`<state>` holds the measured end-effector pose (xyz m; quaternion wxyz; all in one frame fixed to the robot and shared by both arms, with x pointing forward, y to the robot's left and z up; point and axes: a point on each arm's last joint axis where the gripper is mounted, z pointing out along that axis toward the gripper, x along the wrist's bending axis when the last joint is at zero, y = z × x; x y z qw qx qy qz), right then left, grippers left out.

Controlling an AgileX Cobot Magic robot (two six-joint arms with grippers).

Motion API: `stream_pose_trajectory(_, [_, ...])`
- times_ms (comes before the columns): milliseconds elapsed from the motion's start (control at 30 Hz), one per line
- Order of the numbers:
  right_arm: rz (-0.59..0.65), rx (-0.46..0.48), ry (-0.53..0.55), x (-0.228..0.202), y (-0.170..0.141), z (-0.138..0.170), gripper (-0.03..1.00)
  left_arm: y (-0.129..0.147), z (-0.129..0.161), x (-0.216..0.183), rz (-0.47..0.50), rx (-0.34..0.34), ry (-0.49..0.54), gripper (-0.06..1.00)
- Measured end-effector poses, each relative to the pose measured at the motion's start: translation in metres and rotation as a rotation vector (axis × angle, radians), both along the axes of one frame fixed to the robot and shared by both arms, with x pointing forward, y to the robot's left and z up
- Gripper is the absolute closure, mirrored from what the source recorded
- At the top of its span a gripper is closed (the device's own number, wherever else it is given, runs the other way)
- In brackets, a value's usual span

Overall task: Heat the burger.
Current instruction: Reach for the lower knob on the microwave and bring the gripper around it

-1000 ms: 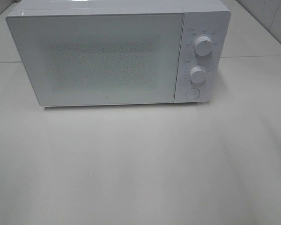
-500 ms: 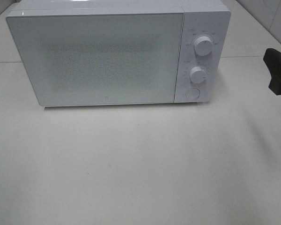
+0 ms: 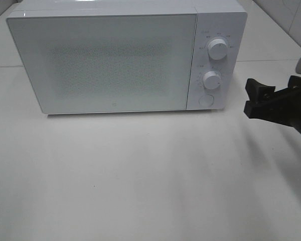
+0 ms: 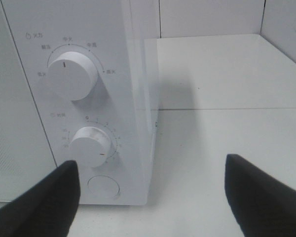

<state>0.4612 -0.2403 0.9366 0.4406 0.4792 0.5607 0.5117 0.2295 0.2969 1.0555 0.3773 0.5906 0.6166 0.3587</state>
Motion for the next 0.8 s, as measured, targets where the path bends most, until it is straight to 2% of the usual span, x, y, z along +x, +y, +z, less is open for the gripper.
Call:
stream_pose_trajectory(333, [0.029,0.018,0.048,0.025,0.046,-0.021,0.20,0.000,0.000,0.000,0.000,0.000,0.000,-0.04])
stream_pose_trajectory(533, [0.039,0.015,0.052,0.035,0.058,-0.028,0.20,0.000,0.000,0.000,0.000,0.000,0.000,-0.04])
stream_pose_trajectory(800, [0.023,-0.074,0.011,0.057,0.069,-0.032,0.20,0.000,0.000,0.000,0.000,0.000,0.000,-0.04])
